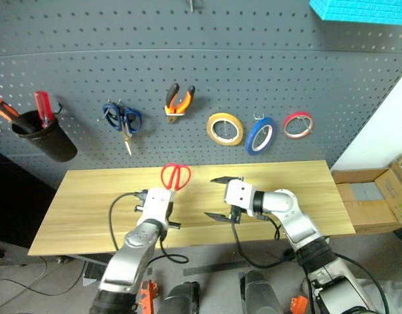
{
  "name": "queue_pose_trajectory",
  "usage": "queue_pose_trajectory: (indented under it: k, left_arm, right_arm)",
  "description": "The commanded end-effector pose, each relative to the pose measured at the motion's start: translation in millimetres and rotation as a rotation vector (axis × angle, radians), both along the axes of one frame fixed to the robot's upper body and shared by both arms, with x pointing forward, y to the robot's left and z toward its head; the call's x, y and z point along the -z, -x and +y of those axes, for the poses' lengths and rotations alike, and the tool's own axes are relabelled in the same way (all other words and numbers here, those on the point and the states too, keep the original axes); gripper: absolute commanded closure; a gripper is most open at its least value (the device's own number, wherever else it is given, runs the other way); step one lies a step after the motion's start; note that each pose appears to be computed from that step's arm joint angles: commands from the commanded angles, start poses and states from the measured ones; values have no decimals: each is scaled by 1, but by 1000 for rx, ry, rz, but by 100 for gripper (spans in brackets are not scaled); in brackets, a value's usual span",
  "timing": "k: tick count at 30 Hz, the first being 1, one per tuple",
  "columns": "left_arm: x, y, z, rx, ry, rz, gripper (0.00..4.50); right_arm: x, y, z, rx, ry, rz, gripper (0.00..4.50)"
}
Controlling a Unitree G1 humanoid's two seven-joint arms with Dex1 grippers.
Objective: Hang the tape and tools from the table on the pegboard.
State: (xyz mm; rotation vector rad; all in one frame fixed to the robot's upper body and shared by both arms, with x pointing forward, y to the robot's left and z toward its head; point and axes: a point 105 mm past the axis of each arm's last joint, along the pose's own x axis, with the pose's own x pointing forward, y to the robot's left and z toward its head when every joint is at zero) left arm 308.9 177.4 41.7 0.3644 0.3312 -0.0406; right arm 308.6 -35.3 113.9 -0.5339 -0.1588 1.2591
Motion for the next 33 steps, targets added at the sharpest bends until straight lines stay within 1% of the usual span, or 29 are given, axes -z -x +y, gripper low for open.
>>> queue_pose_trajectory:
  k: [1,3,5,10,12,15,20,23,26,33]
  left_arm:
    - [-37,14,1,65,-95,-167,424]
    - [-46,24,9,74,-189,-228,424]
    - [-56,32,17,62,-246,-287,424]
    - [-86,40,26,24,-314,-436,424]
    - [-101,38,36,-21,-365,-509,424]
    - [-113,30,49,-91,-381,-560,424]
    - [-113,4,60,-119,-328,-542,424]
    - [-105,-8,58,-83,-310,-508,424]
    - [-95,-15,55,-62,-274,-465,424]
    - [-87,-23,56,-66,-205,-420,424]
  right_arm:
    - [-33,6,-3,-8,-123,-22,0]
    - [-44,9,-4,-8,-171,-23,0]
    - [-55,10,-4,-5,-222,-33,0]
    - [-81,8,0,12,-315,-72,0]
    - [-94,4,7,24,-347,-113,0]
    - [-98,-1,15,27,-356,-128,0]
    - [-98,-9,22,29,-359,-134,0]
    - [-100,-13,23,33,-359,-139,0]
    - [-97,-14,22,39,-353,-138,0]
    - [-95,-11,19,49,-349,-126,0]
